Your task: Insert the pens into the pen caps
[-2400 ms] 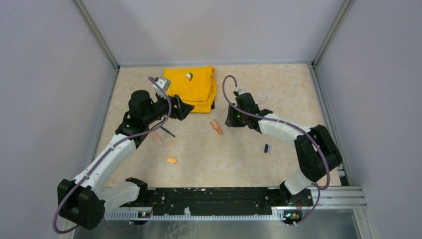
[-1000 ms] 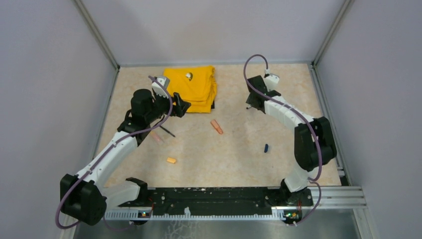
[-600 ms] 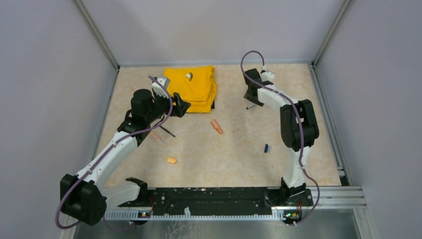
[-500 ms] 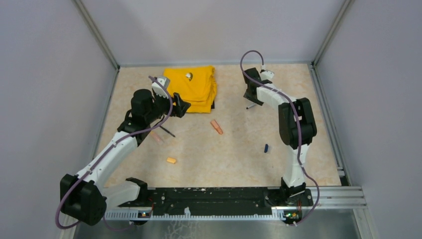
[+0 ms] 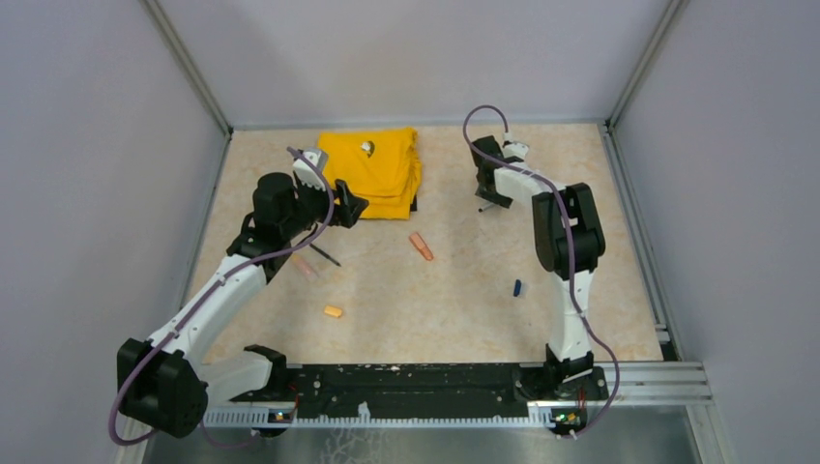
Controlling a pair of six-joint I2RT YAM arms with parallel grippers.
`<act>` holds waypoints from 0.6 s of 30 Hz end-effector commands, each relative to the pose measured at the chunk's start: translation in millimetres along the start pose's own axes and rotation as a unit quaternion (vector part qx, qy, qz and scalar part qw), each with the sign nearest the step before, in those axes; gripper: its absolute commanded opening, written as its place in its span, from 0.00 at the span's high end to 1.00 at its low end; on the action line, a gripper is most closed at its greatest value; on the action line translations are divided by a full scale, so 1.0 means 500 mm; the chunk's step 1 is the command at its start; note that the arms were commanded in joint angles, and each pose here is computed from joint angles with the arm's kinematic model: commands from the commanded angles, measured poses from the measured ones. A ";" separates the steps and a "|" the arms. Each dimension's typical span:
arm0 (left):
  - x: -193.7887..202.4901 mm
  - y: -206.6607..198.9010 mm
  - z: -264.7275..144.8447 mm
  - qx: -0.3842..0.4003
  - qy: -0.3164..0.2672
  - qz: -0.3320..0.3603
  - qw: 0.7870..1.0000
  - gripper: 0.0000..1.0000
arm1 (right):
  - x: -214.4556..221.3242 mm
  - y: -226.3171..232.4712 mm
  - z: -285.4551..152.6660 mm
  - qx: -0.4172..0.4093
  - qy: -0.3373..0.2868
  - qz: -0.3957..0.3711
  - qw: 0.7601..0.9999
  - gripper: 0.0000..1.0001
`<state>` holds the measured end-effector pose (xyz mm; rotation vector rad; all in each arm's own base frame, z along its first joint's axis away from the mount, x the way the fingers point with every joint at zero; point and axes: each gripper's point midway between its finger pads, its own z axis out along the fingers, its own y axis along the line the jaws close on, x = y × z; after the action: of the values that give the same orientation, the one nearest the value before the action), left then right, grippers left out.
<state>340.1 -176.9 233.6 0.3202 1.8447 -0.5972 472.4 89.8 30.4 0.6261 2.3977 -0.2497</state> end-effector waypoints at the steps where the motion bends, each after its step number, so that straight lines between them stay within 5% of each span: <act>1: -0.049 -0.006 -0.008 0.007 -0.028 0.010 1.000 0.15 | -0.038 0.008 0.004 -0.005 -0.018 0.001 1.000 0.53; 10: -0.051 -0.001 -0.009 0.005 -0.029 0.007 1.000 0.15 | -0.023 -0.005 0.018 -0.007 -0.005 -0.009 1.000 0.68; 18: -0.059 -0.002 -0.014 0.008 -0.036 0.008 0.999 0.15 | -0.022 -0.012 0.005 -0.048 -0.007 -0.002 0.999 1.00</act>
<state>342.3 -171.4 234.3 0.3085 1.8443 -0.5952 480.5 82.1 28.4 0.5884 2.3911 -0.2167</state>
